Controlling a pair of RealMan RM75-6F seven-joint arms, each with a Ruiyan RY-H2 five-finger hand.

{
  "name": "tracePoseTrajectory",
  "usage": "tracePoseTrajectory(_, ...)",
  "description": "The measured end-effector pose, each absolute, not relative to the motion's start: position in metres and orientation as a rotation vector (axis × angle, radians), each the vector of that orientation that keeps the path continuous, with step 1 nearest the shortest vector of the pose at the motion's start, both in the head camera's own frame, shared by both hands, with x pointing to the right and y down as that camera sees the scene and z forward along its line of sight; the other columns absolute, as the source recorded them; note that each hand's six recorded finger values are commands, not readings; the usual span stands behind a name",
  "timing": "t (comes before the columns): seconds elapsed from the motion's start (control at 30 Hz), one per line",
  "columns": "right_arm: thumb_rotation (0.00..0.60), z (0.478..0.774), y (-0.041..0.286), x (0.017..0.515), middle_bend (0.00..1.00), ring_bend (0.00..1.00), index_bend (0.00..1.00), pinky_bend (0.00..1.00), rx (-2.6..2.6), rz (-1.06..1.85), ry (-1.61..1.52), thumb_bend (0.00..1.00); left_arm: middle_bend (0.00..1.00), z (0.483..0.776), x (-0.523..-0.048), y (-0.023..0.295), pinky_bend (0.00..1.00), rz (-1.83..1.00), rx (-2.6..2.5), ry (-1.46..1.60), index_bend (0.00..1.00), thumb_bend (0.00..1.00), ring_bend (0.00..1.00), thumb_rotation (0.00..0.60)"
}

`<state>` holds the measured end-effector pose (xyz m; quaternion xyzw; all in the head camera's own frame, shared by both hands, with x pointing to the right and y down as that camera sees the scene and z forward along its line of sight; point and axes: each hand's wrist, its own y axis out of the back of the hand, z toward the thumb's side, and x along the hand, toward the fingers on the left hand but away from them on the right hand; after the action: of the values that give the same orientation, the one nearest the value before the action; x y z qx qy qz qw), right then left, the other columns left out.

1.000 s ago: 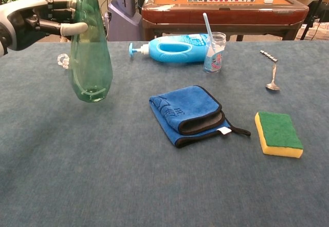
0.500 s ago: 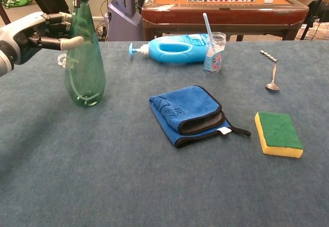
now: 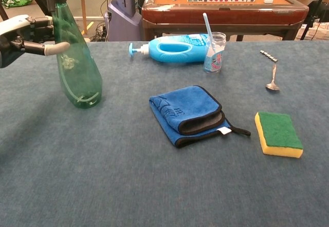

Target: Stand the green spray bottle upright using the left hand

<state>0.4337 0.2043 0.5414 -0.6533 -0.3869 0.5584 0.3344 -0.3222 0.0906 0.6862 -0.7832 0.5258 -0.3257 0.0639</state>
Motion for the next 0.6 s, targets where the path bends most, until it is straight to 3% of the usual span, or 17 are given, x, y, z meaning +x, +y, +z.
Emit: tracePoseTrajectory(0.6, 0.600, 0.5400, 0.2048, 0.4350, 0.06, 0.00, 0.09, 0.00, -1.705, 1.453, -1.015, 0.20, 0.07, 0.6767, -0.3201, 0.0936, 0.00, -0.980, -2.363, 1.533, 0.05, 0.34, 0.00, 0.600)
